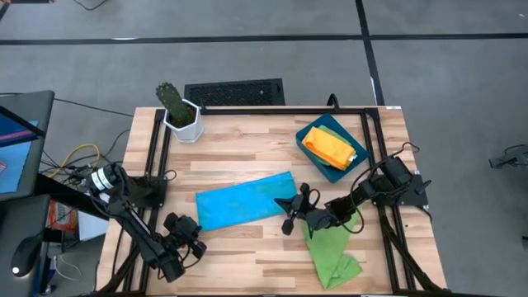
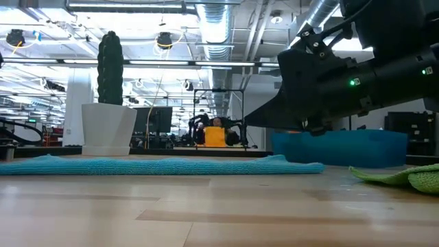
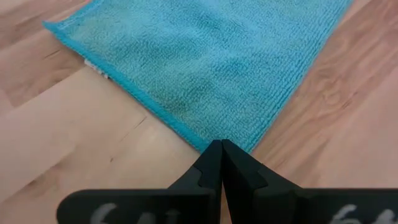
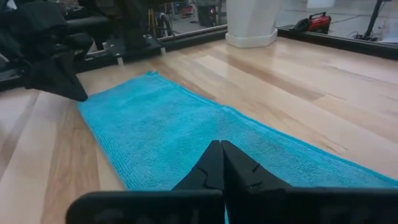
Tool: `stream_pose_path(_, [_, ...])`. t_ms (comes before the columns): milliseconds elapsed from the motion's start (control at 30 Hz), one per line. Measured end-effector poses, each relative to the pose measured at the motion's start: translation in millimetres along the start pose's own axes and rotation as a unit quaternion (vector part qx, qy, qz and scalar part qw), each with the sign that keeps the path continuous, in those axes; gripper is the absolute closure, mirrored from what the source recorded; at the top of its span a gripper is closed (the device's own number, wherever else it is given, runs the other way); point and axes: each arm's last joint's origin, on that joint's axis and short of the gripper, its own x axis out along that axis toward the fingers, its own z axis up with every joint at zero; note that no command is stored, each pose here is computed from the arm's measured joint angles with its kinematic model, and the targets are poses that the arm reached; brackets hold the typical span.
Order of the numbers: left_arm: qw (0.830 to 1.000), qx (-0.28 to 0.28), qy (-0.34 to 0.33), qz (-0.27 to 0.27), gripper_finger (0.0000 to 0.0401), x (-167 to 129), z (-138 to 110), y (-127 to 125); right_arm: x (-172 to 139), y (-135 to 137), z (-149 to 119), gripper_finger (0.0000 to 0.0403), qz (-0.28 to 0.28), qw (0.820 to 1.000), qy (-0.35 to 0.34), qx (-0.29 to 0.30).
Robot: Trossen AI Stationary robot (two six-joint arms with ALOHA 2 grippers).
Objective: Fold microfiber towels
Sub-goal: Fold the blue microfiber cloth
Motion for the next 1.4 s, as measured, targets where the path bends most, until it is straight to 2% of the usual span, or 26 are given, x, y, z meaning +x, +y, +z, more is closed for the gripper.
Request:
stream_pose_path(200, [1.0, 0.016, 0.021, -0.005, 0.0401, -4.1, -0.2, -5.8, 4.7, -1.0, 3.6, 0.0393, -0.006, 1.0, -0.005, -0.002])
stream_pose_path(533, [0.996, 0.05, 0.039, 0.056, 0.0401, -13.8, 8.7, -6.2, 19.7, -18.0, -5.4, 0.0395, -0.04, 0.997, 0.06, 0.004])
stream_pose_path(700, [0.996, 0.048, 0.001, 0.075, 0.0401, -20.9, 29.7, -7.9, 19.4, -18.7, -6.6, 0.0393, -0.046, 0.997, 0.063, 0.019])
stream_pose_path(767, [0.996, 0.043, -0.036, 0.075, 0.0401, -27.3, 39.8, -7.8, 19.1, -18.6, -7.1, 0.0394, -0.047, 0.996, 0.064, 0.025])
stream_pose_path(833, [0.995, 0.032, -0.083, 0.053, 0.0401, -29.7, 45.4, -8.8, 18.8, -18.5, -7.4, 0.0394, -0.047, 0.996, 0.065, 0.029])
stream_pose_path(900, [0.993, 0.019, -0.104, 0.044, 0.0401, -23.2, 46.0, -7.7, 17.9, -17.4, -7.6, 0.0393, -0.046, 0.996, 0.065, 0.03])
stream_pose_path(1033, [0.995, 0.01, -0.08, 0.06, 0.0401, 6.1, 39.5, 0.4, 15.9, -15.1, -7.9, 0.0393, -0.042, 0.997, 0.063, 0.03])
stream_pose_path(1267, [0.991, -0.043, -0.045, 0.115, 0.0401, 43.3, 42.9, 26.3, 10.3, -8.9, -9.2, 0.0393, -0.031, 0.997, 0.062, 0.028])
stream_pose_path(1400, [0.992, -0.025, -0.048, 0.111, 0.0401, 57.5, 48.3, 31.9, 7.3, -5.5, -9.5, 0.0393, -0.025, 0.998, 0.059, 0.028])
